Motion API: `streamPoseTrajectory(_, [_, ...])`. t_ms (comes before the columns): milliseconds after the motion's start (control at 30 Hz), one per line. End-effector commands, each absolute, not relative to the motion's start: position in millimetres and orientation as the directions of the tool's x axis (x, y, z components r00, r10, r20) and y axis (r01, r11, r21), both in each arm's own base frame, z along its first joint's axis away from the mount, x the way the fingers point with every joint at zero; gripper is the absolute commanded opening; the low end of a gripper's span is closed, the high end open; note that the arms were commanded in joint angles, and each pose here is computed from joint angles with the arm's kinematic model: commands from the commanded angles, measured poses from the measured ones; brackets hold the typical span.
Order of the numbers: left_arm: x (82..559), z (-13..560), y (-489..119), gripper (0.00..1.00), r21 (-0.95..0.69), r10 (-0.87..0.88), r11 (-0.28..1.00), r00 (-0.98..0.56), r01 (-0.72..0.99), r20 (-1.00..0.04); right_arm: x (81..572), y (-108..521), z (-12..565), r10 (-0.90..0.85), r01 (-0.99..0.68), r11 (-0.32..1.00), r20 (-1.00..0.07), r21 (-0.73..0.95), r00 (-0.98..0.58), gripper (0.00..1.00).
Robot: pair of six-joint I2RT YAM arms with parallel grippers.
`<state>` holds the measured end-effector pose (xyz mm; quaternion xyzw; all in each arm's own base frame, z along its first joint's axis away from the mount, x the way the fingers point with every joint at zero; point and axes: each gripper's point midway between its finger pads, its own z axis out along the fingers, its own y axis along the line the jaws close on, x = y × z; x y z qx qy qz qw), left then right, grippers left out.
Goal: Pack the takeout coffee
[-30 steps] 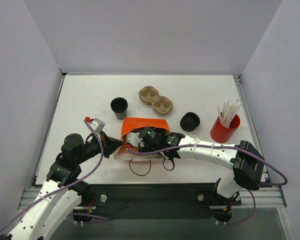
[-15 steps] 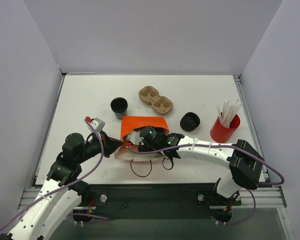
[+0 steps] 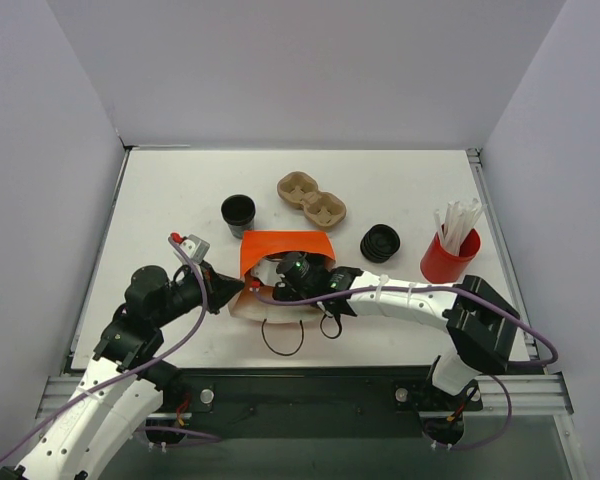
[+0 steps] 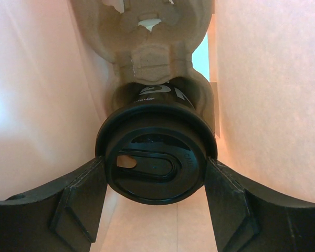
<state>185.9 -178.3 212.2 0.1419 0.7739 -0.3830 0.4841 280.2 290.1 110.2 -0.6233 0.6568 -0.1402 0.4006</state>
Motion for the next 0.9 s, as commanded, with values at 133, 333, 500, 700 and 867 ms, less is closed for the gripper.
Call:
streamPoseTrajectory(133, [181,229,-182,0.0,-0.472,-0.168,0.64,-0.49,0.606,-0.856,286,263,89,-0.958,-0.701,0.222,-0.286,-0.677,-0.028,0.65])
streamPoseTrajectory(333, [185,232,-180,0.0,-0.476,-0.182,0.651,-0.488,0.591,-0.854,292,267,103,-0.948,-0.685,0.251,-0.318,-0.684,-0.029,0.74])
streamPoseTrajectory(500, [187,234,-178,0.0,-0.471,-0.182,0.663,-0.486,0.581,-0.855,293,270,114,-0.942,-0.689,0.253,-0.336,-0.679,-0.016,0.86])
streamPoseTrajectory(700, [190,238,-177,0.0,-0.47,-0.179,0.678,-0.493,0.565,-0.851,294,274,127,-0.936,-0.692,0.266,-0.351,-0.671,-0.02,0.9])
streamPoseTrajectory(867, [192,242,-175,0.0,-0.472,-0.179,0.696,-0.506,0.541,-0.844,288,271,137,-0.932,-0.701,0.274,-0.361,-0.659,-0.024,0.89])
